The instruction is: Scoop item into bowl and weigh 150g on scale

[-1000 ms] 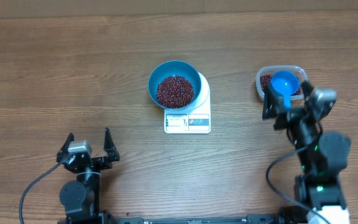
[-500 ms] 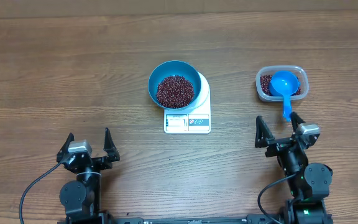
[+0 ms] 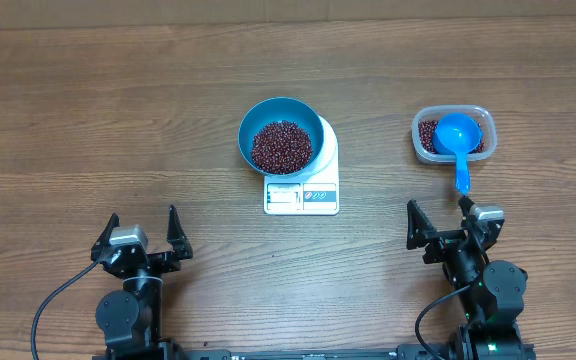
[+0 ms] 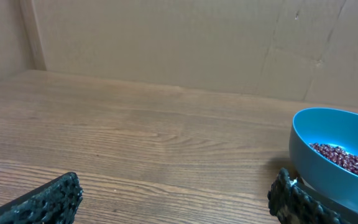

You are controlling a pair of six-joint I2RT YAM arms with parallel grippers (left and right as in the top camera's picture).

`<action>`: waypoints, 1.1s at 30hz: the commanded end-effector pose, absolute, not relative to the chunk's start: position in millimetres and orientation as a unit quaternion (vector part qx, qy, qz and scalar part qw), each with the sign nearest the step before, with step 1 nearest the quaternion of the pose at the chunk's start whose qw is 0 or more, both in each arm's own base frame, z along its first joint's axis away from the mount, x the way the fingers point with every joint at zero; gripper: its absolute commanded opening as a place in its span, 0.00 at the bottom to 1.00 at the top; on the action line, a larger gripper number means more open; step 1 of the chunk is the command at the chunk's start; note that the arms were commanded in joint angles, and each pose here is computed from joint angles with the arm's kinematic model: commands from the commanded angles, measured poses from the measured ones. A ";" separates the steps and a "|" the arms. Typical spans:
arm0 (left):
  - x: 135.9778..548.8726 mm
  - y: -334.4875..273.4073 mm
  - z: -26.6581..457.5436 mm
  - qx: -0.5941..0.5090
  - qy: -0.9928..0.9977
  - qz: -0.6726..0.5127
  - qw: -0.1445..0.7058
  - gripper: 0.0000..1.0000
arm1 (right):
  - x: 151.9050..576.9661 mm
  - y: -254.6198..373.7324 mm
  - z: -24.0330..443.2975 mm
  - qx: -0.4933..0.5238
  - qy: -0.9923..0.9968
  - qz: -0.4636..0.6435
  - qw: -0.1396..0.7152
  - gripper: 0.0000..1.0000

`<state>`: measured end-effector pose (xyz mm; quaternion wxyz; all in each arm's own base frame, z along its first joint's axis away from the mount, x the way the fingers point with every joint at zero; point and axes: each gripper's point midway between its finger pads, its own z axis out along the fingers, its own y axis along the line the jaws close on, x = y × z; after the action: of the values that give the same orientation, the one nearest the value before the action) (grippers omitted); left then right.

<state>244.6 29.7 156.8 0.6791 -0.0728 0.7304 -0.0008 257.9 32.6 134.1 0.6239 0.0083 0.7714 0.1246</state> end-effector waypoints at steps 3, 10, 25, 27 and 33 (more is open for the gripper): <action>244.0 31.7 156.7 -0.069 0.729 0.009 0.681 1.00 | 255.7 29.0 122.9 0.013 0.782 0.114 0.612 1.00; 244.0 31.7 156.7 -0.069 0.729 0.010 0.681 1.00 | 250.3 25.9 142.9 -0.004 0.755 0.093 0.649 1.00; 244.0 31.7 156.8 -0.069 0.729 0.009 0.681 1.00 | 244.9 24.0 172.0 -0.026 0.712 0.069 0.699 1.00; 244.0 31.7 156.7 -0.069 0.729 0.009 0.681 1.00 | 245.1 22.7 171.9 -0.023 0.712 0.067 0.699 1.00; 244.0 31.7 156.8 -0.069 0.729 0.009 0.681 1.00 | 245.1 22.8 171.8 -0.023 0.712 0.067 0.698 1.00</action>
<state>244.6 29.7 156.8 0.6791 -0.0728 0.7304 -0.0008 244.7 25.7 173.8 0.6964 -0.0244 0.7131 0.0771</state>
